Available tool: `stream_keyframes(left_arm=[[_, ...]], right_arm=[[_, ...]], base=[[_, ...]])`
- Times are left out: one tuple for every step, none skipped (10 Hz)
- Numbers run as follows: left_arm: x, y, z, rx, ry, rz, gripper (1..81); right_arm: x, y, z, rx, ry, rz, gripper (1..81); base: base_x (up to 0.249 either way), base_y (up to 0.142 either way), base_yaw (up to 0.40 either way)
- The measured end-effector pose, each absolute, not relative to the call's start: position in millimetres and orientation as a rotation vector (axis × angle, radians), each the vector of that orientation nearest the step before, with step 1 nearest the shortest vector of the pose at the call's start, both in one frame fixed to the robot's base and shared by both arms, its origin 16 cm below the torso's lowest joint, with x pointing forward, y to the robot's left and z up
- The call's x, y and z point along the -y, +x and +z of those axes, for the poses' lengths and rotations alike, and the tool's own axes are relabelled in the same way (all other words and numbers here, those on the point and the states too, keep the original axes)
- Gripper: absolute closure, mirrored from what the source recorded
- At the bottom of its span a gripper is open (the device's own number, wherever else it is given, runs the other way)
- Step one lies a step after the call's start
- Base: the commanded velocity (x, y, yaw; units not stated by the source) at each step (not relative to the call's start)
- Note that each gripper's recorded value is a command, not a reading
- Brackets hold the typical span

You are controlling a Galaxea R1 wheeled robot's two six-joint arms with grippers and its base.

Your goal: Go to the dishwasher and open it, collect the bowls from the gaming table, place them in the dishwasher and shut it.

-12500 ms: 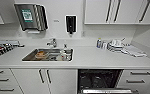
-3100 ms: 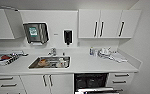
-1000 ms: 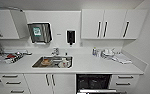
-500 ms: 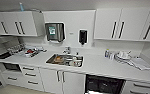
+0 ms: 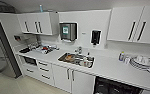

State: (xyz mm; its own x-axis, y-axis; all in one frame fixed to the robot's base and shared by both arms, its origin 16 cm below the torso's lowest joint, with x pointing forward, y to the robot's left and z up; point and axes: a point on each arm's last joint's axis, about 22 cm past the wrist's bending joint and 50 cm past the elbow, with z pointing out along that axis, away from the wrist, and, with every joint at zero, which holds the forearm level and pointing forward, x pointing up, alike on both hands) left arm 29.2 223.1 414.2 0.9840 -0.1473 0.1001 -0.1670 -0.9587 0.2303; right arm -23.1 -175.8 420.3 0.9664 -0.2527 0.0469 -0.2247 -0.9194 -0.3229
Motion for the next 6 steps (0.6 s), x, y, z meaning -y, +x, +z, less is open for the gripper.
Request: stream_keyframes(left_arm=[[-222.9,29.8,414.3,0.240,2.889,0.123,1.0],[-222.5,29.8,414.3,0.246,2.887,0.124,1.0],[-220.0,29.5,414.7,0.262,2.879,0.126,1.0],[-218.6,29.3,414.8,0.271,2.876,0.126,1.0],[-218.1,29.3,414.9,0.271,2.875,0.126,1.0],[-217.8,29.3,414.9,0.270,2.875,0.127,1.0]], right_arm=[[174.7,-23.0,420.4,-0.348,-2.795,-0.125,1.0],[174.2,-22.9,420.4,-0.348,-2.795,-0.125,1.0],[176.1,-23.6,420.2,-0.348,-2.797,-0.124,1.0],[176.1,-23.5,420.2,-0.346,-2.798,-0.125,1.0],[175.7,-24.2,420.3,-0.329,-2.800,-0.127,1.0],[175.2,-27.9,420.2,-0.289,-2.805,-0.127,1.0]], base=[[0.000,0.000,0.355],[0.000,0.000,0.355],[0.000,0.000,0.355],[0.000,0.000,0.355],[0.000,0.000,0.356],[0.000,0.000,0.356]])
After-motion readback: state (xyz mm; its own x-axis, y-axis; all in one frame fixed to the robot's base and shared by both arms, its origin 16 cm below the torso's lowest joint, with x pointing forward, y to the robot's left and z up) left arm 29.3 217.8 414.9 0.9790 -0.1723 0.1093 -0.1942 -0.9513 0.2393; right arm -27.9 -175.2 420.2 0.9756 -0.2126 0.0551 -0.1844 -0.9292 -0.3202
